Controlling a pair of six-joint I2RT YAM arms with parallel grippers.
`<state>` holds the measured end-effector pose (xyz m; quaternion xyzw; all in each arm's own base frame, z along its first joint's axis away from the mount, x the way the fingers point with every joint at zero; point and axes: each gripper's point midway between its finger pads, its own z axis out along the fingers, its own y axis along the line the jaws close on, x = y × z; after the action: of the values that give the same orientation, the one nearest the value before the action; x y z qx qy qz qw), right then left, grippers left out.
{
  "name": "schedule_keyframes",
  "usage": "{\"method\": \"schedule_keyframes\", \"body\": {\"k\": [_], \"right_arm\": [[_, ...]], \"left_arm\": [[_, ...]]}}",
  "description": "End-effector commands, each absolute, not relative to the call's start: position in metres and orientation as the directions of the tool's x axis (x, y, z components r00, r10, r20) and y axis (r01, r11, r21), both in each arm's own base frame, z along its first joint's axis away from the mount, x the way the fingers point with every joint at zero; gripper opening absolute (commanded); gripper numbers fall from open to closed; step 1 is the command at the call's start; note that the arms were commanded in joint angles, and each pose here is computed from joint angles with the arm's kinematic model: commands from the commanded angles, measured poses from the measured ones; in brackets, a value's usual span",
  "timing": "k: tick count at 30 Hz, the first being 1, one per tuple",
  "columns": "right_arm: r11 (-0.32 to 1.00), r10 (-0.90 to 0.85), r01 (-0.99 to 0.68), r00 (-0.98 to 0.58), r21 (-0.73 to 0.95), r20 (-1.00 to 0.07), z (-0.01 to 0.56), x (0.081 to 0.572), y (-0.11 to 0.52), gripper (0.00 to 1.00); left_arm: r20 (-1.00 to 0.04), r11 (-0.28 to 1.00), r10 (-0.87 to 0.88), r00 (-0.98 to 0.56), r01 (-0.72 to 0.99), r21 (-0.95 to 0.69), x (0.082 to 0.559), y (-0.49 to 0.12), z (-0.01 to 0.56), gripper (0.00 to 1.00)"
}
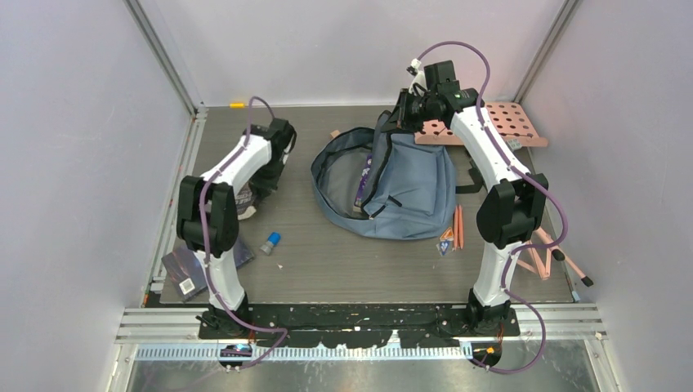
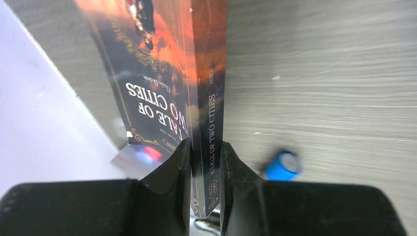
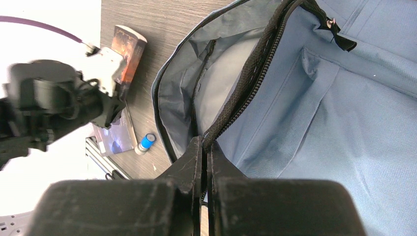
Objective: Pack the student bag
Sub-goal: Pick up the book from the center of the board, then place the book at the center of the board.
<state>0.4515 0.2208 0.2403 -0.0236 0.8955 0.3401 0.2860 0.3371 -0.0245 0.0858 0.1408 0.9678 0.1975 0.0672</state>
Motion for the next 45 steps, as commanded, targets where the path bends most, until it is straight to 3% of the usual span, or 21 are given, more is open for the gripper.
{"method": "schedule_keyframes", "body": {"k": [1,7,13,16,22,26,34,45], "right_arm": [[0.758,0.175,-0.293,-0.768,0.582,-0.615,0.277,0.462,0.218,0.0],[0.779,0.161,-0.281,-0.774,0.56,-0.613,0.275,0.461,0.214,0.01],[0.787,0.15,-0.281,-0.777,0.55,-0.612,0.275,0.459,0.212,0.01],[0.788,0.151,-0.276,-0.779,0.55,-0.608,0.274,0.459,0.212,0.0],[0.789,0.152,-0.274,-0.779,0.55,-0.608,0.273,0.46,0.211,0.01],[0.79,0.154,-0.271,-0.781,0.55,-0.606,0.272,0.46,0.211,0.01],[0.787,0.152,-0.271,-0.785,0.554,-0.6,0.271,0.461,0.212,0.0],[0.789,0.148,-0.27,-0.788,0.552,-0.597,0.269,0.46,0.212,0.01]], "left_arm": [[-0.33,0.984,0.177,-0.927,0.16,0.078,0.355,-0.09,0.162,0.0],[-0.327,0.96,-0.021,-0.945,0.072,-0.27,0.357,-0.146,0.179,0.0],[-0.322,0.884,-0.2,-0.925,-0.029,-0.467,0.379,-0.153,0.187,0.0],[-0.314,0.871,-0.241,-0.919,-0.062,-0.487,0.386,-0.143,0.182,0.0],[-0.256,0.909,-0.149,-0.955,-0.03,-0.416,0.378,-0.132,0.159,0.0],[-0.243,0.927,-0.131,-0.961,-0.032,-0.373,0.375,-0.124,0.15,0.09],[-0.24,0.916,-0.148,-0.959,-0.042,-0.399,0.378,-0.129,0.145,0.41],[-0.249,0.935,-0.119,-0.961,-0.025,-0.354,0.401,-0.128,0.127,0.61]]}}
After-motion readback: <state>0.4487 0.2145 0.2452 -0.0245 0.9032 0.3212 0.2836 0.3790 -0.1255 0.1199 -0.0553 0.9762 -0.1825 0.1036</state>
